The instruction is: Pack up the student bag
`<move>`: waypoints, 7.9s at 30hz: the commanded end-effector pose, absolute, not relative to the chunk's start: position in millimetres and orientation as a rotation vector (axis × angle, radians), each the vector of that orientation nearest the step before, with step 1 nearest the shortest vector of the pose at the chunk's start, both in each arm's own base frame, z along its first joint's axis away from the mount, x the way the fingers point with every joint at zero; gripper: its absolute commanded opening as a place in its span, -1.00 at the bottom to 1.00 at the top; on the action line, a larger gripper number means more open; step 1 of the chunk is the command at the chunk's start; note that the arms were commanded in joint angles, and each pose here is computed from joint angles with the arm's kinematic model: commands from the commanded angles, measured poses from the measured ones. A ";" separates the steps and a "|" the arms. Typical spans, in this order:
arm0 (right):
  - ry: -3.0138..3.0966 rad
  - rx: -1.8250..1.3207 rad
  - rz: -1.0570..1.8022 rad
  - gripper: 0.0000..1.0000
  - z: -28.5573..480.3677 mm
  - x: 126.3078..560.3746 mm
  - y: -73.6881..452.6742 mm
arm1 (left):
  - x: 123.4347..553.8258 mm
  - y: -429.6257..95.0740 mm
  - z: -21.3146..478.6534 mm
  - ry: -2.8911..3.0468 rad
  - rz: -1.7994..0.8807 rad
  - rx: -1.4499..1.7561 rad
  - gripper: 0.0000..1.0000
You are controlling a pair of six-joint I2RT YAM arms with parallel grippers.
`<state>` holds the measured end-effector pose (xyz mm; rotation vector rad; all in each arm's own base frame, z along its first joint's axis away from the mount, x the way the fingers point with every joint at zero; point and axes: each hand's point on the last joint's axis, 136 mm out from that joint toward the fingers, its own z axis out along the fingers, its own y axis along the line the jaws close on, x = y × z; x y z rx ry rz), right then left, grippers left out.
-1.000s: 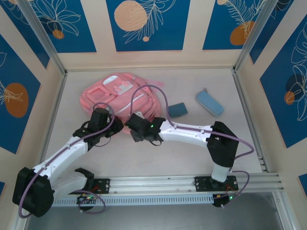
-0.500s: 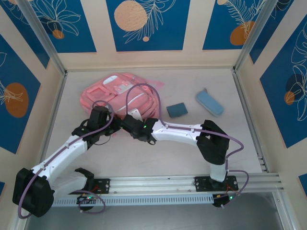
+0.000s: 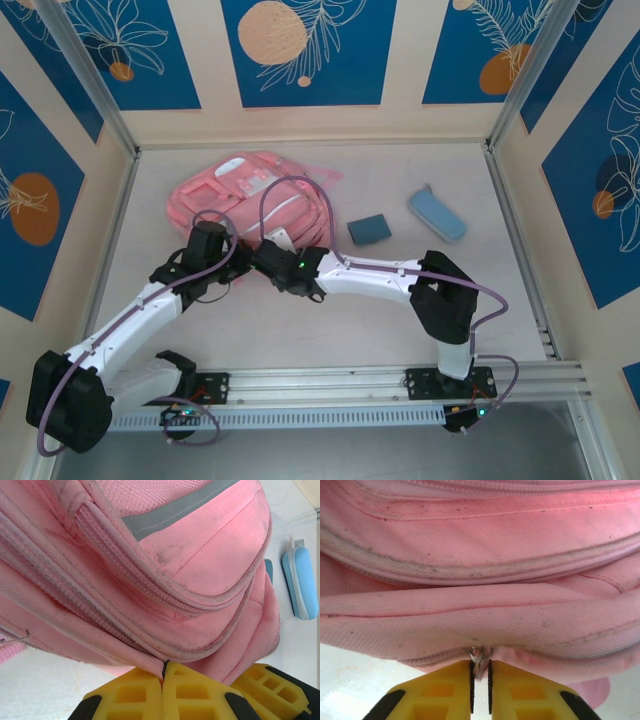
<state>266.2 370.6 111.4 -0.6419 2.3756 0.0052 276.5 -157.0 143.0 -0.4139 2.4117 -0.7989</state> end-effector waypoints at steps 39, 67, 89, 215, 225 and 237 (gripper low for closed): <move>2.530 -0.896 0.733 -1.00 106.3 241.3 411.5 | 245.4 -65.7 127.2 2.435 -0.377 -0.596 0.11; 2.498 -0.953 1.045 -1.00 128.4 221.0 481.7 | 260.3 -81.3 97.5 2.359 -0.690 -0.961 0.25; 2.706 -0.454 0.087 -1.00 82.6 296.6 318.7 | 263.5 -60.7 79.0 2.436 -0.472 -0.842 -0.93; 2.617 0.086 0.527 0.94 128.3 300.9 199.0 | 295.1 -204.4 155.7 2.613 0.260 0.388 0.25; 2.632 0.155 0.570 0.92 117.9 300.6 187.4 | 315.8 -218.5 118.7 2.685 0.470 0.527 0.15; 2.619 0.110 0.649 0.84 123.3 300.6 193.0 | 325.2 -210.2 125.1 2.624 0.529 0.533 -0.93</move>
